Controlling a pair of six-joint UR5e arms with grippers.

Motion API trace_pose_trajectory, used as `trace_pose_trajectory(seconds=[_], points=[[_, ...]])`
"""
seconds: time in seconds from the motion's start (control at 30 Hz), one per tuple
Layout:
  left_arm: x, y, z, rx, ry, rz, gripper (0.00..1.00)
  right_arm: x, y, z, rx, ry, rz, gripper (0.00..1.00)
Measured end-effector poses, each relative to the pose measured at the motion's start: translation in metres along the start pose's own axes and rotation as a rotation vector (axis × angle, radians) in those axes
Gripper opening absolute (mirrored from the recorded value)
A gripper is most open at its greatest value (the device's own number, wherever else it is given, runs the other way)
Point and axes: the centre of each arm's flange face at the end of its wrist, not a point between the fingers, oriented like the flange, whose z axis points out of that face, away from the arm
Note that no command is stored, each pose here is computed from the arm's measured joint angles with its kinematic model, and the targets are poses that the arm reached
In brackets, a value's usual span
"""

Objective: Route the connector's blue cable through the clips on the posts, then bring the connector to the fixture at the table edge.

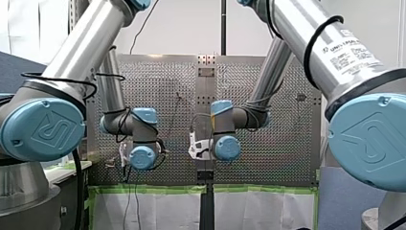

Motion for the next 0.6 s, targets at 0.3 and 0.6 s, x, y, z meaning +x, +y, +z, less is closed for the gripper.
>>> trace_pose_trajectory(seconds=[0.3, 0.6], points=[[-0.03, 0.0, 0.014, -0.043, -0.025, -0.067, 0.0, 0.05, 0.003, 0.002, 0.038, 0.037, 0.062, 0.0], [-0.073, -0.008, 0.044, -0.064, -0.087, -0.109, 0.0, 0.112, 0.007, 0.007, 0.034, 0.13, 0.09, 0.0]])
